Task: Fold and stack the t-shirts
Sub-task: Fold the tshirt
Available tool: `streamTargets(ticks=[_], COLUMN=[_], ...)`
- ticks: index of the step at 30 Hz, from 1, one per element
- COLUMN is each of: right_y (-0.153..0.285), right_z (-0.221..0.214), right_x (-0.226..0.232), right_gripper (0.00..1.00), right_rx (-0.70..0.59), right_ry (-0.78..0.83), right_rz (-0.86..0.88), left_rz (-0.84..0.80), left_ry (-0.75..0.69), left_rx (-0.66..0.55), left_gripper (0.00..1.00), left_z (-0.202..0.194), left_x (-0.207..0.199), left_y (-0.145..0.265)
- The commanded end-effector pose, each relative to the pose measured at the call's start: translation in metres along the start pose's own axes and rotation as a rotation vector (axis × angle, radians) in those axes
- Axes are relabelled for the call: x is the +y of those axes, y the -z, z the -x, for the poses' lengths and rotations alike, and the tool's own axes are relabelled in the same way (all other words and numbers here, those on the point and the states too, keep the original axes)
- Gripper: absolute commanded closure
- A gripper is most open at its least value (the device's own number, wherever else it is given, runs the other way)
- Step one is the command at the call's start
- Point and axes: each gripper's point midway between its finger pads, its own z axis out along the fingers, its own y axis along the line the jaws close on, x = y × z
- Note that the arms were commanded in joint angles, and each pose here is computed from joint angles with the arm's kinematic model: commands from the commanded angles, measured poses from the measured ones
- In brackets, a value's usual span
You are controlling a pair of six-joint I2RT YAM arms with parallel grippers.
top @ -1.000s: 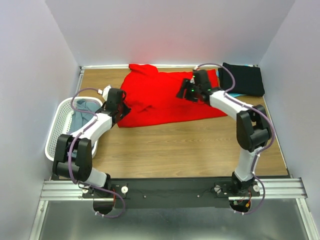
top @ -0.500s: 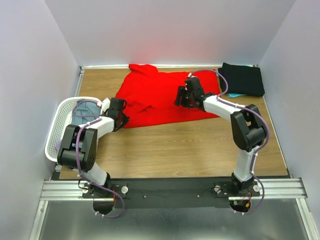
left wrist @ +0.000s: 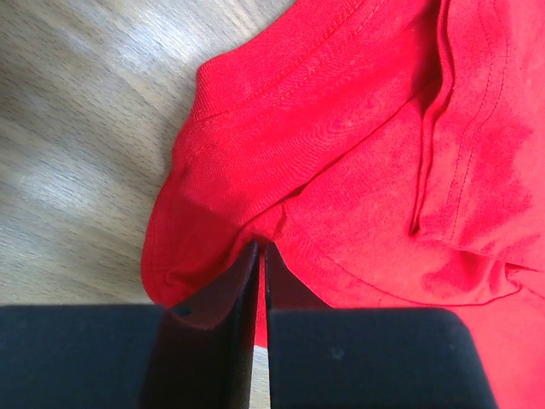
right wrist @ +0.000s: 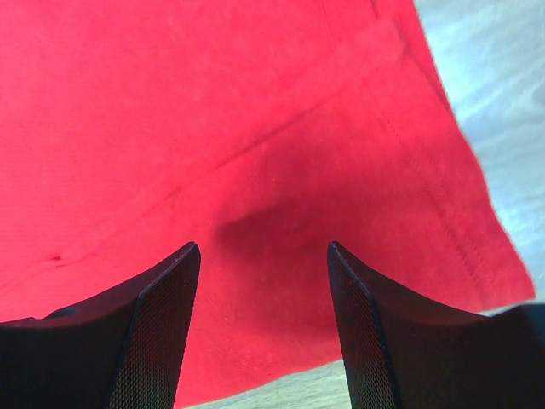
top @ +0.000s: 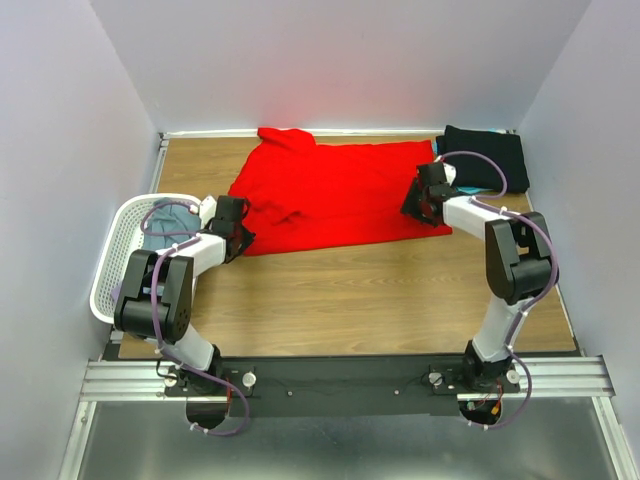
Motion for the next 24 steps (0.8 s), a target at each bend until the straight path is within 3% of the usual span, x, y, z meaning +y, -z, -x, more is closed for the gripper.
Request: streamTargets(ticks=[1, 10, 24], right_y=[-0.002, 0.026, 0.097], right_z=[-0.032, -0.069, -0.128], right_x=[-0.027, -0.054, -0.074], right_gripper=[0.32, 0.31, 0.31], right_rx=[0.043, 0.095, 0.207], right_ry=[-0.021, -0.075, -0.204], right_rz=[-0.120, -0.160, -0.077], left_rz=[0.065, 0.060, -0.002], left_ry=[-0.033, -0.041, 0.021], left_rx=[-0.035, -0.040, -0.039], left_gripper=[0.86, 0.86, 0.87], left_z=[0.008, 0.004, -0.017], left_x=[0.016, 0.027, 0.054], left_y=[0.004, 0.020, 0.063])
